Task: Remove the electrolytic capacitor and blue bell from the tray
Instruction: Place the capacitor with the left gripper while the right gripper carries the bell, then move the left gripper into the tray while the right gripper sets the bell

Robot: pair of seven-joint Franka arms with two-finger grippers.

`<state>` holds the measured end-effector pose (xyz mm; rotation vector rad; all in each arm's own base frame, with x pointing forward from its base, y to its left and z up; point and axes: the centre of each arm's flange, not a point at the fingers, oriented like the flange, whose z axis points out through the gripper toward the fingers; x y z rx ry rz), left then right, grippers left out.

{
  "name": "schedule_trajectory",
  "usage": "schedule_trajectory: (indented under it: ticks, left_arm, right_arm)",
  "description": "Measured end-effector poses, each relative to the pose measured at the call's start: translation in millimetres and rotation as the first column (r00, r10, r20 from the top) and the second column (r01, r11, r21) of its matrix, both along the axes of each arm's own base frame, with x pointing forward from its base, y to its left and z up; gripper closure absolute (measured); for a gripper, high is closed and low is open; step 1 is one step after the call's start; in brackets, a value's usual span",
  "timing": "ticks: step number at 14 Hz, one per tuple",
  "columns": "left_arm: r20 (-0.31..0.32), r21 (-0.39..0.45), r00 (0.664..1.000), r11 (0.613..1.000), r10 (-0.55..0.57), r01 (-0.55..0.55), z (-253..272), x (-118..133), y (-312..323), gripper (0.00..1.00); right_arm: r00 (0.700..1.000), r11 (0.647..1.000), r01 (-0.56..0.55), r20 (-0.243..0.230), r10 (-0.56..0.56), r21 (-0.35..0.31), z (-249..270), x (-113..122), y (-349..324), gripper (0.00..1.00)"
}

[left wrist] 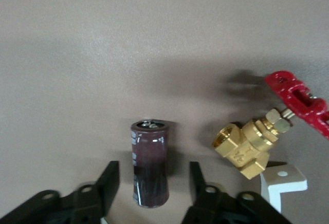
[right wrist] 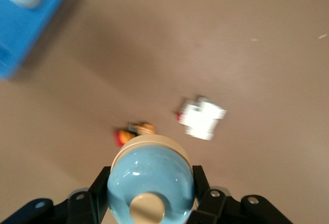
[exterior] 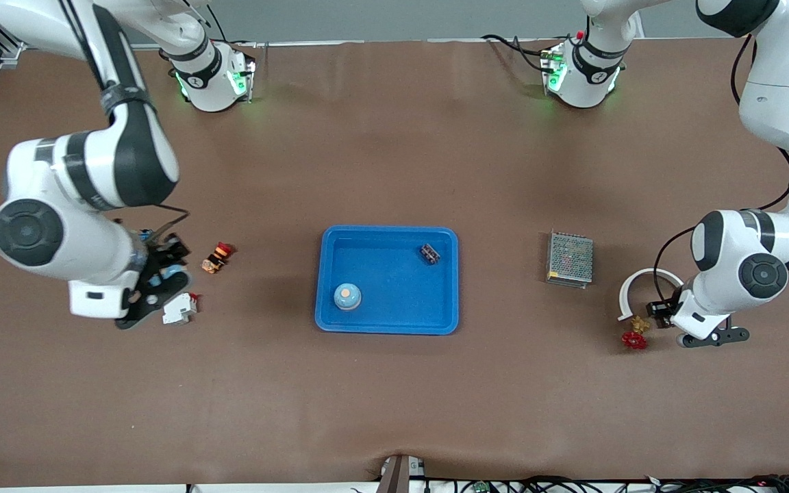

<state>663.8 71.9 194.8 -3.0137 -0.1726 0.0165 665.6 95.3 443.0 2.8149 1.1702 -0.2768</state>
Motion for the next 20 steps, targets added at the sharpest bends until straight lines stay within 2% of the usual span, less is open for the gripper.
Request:
schedule_trajectory:
  ticks: [3,4,6,8,12,15,20]
  left_arm:
    - [0.021,0.004,1.000,1.000,-0.004,0.004,19,6,-4,0.02]
    - [0.020,0.006,1.000,1.000,-0.009,0.008,30,6,-9,0.00]
    - [0.030,0.004,0.999,1.000,-0.014,0.014,55,9,-22,0.00]
    - [0.046,-0.020,0.999,1.000,-0.014,0.015,79,10,-47,0.00]
    - [0.049,-0.061,0.999,0.998,-0.020,0.023,123,4,-121,0.00]
    - [0.038,-0.093,0.999,0.996,-0.009,0.012,155,-14,-200,0.00]
    - [0.000,-0.136,0.999,0.990,0.038,-0.038,176,-59,-316,0.00]
  right_arm:
    - [0.987,0.988,-0.155,0.034,0.154,-0.001,-12,14,-48,0.33]
    - [0.978,0.979,-0.202,0.048,0.202,0.004,-19,18,-63,0.33]
    - [0.952,0.954,-0.299,0.073,0.298,0.008,-40,26,-98,0.33]
    - [0.936,0.939,-0.343,0.079,0.342,0.009,-72,31,-131,0.33]
    - [0.937,0.936,-0.350,0.037,0.349,0.029,-138,33,-157,0.33]
    - [0.925,0.925,-0.378,0.049,0.376,0.035,-179,35,-166,0.33]
    - [0.922,0.922,-0.385,0.070,0.381,0.046,-230,15,-169,0.33]
